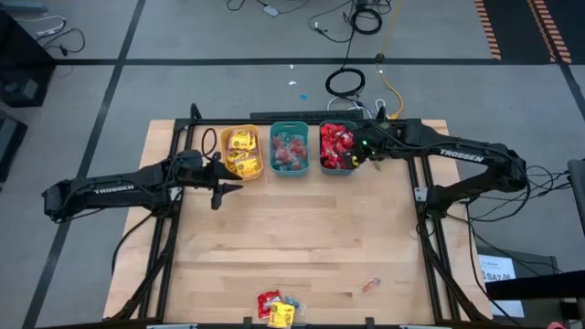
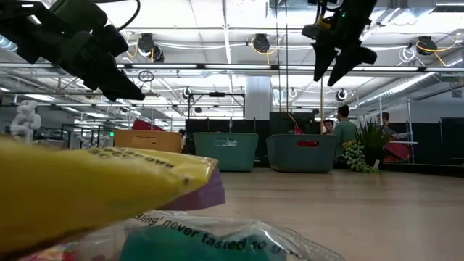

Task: Sort candy
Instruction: Put the light orange gummy candy into the green bin

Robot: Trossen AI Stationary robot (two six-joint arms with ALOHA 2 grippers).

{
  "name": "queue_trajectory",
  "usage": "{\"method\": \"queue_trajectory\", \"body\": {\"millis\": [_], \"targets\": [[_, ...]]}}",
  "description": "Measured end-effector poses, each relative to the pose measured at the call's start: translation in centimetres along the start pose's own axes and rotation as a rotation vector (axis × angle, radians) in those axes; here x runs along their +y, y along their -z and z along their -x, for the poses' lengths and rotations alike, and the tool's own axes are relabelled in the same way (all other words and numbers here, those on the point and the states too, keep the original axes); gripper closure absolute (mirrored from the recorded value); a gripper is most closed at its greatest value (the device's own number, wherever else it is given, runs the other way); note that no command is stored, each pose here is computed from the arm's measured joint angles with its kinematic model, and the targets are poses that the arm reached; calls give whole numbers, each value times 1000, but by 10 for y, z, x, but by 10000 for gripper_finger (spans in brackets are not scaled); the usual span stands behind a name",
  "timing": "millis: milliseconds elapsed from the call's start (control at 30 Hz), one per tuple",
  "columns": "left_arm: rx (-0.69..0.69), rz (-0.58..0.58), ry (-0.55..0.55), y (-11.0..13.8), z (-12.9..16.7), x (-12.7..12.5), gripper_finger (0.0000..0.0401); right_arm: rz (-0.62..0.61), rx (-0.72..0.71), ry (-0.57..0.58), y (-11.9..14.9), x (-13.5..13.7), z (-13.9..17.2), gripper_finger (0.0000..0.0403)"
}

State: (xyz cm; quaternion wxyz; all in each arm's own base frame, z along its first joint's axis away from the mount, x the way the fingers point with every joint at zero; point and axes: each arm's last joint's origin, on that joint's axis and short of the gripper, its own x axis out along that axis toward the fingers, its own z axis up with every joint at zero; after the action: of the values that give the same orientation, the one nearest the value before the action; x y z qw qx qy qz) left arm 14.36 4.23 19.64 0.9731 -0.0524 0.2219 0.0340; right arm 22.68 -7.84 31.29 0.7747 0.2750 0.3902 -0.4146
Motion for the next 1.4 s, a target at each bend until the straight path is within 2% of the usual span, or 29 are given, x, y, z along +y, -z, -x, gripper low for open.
{"method": "queue_trajectory", "body": {"millis": [100,167,267,400,533,633,867,1000,1233,1400], "targets": [[0,1,0,0,0,0,262,-11,25,-15,9,3,7,199],[0,2,0,0,0,0,262,-1,93,-42,20,9,12,199],[0,4,1,0,0,0,262,-8,205,-57,44,21,22,199],[0,4,2,0,0,0,262,-65,275,-64,79,38,40,200],[1,4,2,0,0,0,262,-214,325,-74,114,53,58,200],[1,31,3,0,0,0,262,-330,363,-38,143,66,65,200],[0,51,6,0,0,0,262,-565,495,154,218,99,59,200],[1,45,6,0,0,0,262,-569,637,180,251,122,46,200],[1,18,-3,0,0,0,262,-506,645,171,294,142,24,200],[0,19,-6,0,0,0,262,-469,632,190,310,144,17,200]]}}
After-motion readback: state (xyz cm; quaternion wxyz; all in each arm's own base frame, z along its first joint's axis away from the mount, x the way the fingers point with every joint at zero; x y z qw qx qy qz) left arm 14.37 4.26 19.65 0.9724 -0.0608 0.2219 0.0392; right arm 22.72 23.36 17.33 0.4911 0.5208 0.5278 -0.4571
